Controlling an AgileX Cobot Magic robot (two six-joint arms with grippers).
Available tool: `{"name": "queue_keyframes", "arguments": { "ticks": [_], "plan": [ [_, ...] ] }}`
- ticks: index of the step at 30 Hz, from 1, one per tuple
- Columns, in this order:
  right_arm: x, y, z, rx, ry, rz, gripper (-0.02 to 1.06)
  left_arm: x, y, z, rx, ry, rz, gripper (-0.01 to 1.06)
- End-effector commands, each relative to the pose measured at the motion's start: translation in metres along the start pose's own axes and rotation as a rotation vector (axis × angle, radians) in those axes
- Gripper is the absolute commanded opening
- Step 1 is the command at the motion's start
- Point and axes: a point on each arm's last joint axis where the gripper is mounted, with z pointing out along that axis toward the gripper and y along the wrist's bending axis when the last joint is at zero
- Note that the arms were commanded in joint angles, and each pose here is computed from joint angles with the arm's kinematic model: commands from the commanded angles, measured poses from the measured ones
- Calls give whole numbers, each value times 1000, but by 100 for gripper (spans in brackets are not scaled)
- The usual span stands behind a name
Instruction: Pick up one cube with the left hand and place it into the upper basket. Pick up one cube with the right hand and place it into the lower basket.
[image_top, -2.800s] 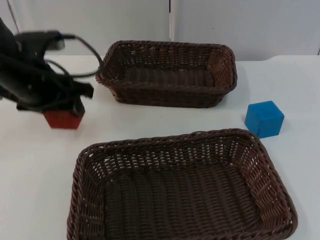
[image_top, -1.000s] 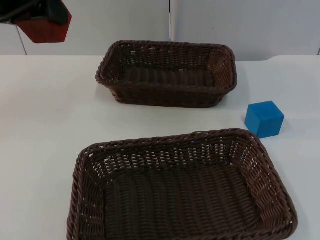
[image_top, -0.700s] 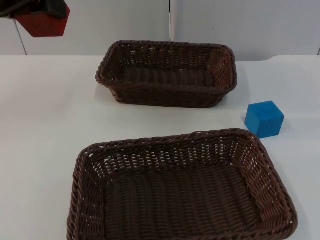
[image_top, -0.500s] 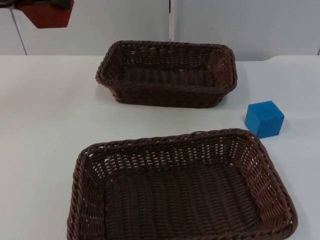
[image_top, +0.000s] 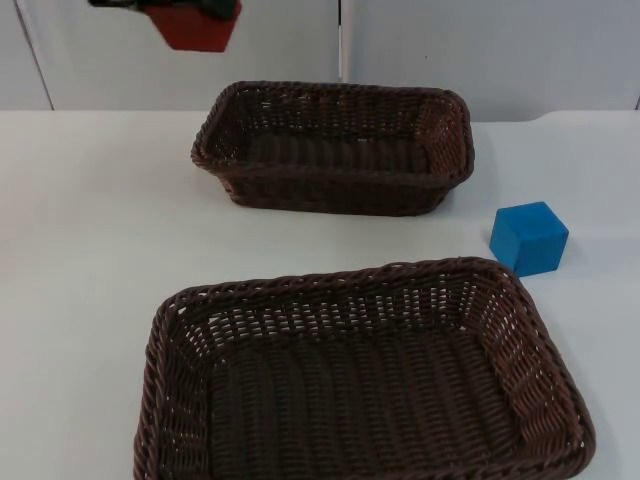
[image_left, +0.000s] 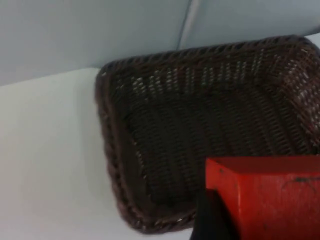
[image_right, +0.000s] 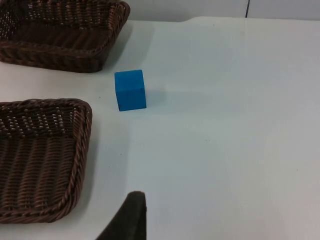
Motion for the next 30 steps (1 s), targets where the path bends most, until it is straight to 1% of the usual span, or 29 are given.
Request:
{"name": "queue_keyframes", "arguments": {
  "ticks": [1, 4, 5, 9, 11, 15, 17, 22, 24, 28, 30],
  "plan": [
    [1, 0, 1, 5, 0, 1, 105, -5, -5, 9, 13, 6, 25, 0],
    [1, 0, 1, 5, 0, 1, 105, -13, -8, 32, 31, 12, 37, 0],
    [1, 0, 1, 5, 0, 1, 105, -13, -8, 32, 31, 12, 37, 0],
    [1, 0, 1, 5, 0, 1, 105, -18, -10, 67, 54, 22, 35, 0],
    [1, 0, 1, 5, 0, 1, 105, -19, -12, 70, 57, 21, 39, 0],
    [1, 0, 1, 5, 0, 1, 105, -19, -8, 102, 65, 27, 34, 0],
    [1, 0, 1, 5, 0, 1, 105, -19, -7, 106, 65, 27, 33, 0],
    [1, 0, 1, 5, 0, 1, 105, -15, -1, 138, 65, 30, 32, 0],
    [1, 0, 1, 5, 0, 1, 105, -14, 0, 143, 65, 30, 32, 0],
    [1, 0, 1, 4, 0, 2, 105, -10, 3, 165, 73, 21, 13, 0],
    [1, 0, 1, 4, 0, 2, 105, -10, 4, 168, 73, 14, 9, 0]
  ]
}}
